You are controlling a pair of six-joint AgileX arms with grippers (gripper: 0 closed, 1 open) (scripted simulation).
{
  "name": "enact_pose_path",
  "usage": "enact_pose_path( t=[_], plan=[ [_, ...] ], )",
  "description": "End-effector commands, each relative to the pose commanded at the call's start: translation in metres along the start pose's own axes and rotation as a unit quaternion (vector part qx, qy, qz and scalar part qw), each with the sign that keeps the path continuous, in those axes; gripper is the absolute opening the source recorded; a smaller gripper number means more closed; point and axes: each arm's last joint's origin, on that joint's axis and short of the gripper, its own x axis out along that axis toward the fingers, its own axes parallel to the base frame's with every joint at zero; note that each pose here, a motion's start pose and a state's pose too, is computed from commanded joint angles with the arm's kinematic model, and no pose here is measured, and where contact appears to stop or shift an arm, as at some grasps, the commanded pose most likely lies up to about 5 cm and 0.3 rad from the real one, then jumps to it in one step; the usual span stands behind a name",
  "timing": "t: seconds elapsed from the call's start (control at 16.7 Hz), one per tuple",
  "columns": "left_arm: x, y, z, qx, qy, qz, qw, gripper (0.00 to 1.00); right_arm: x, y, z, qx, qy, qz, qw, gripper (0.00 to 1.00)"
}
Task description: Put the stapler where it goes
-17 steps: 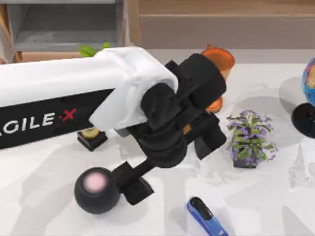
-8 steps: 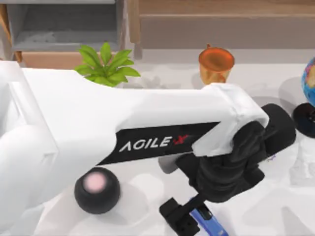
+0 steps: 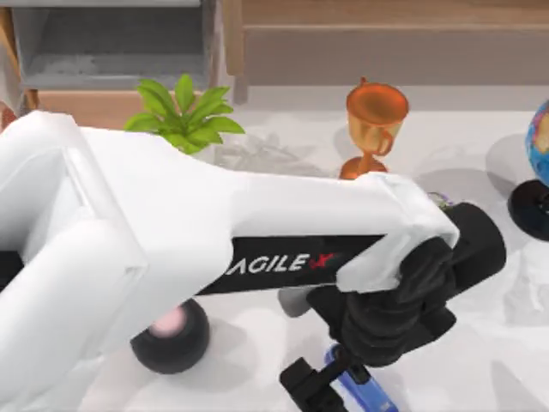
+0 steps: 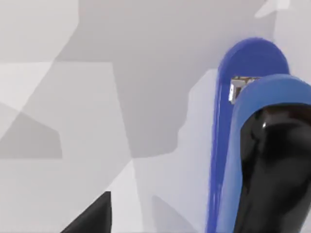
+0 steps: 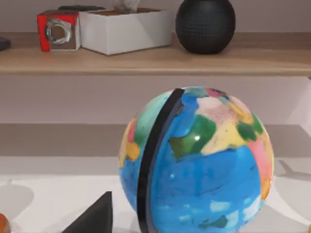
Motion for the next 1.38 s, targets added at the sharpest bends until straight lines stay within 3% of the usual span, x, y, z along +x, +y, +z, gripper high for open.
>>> enact_pose_path(
  t=[0.36,1.14,1.38],
  plan=[
    [0.020,0.001,0.000,0.000,0.000,0.002,1.000,1.00,0.000,0.000,0.000,0.000,0.000,0.000,1.000,1.00],
    [0.020,0.001,0.000,0.000,0.000,0.002,1.000,0.02,0.000,0.000,0.000,0.000,0.000,0.000,1.000,1.00],
    [0.020,0.001,0.000,0.000,0.000,0.002,1.000,0.00,0.000,0.000,0.000,0.000,0.000,0.000,1.000,1.00]
  ],
)
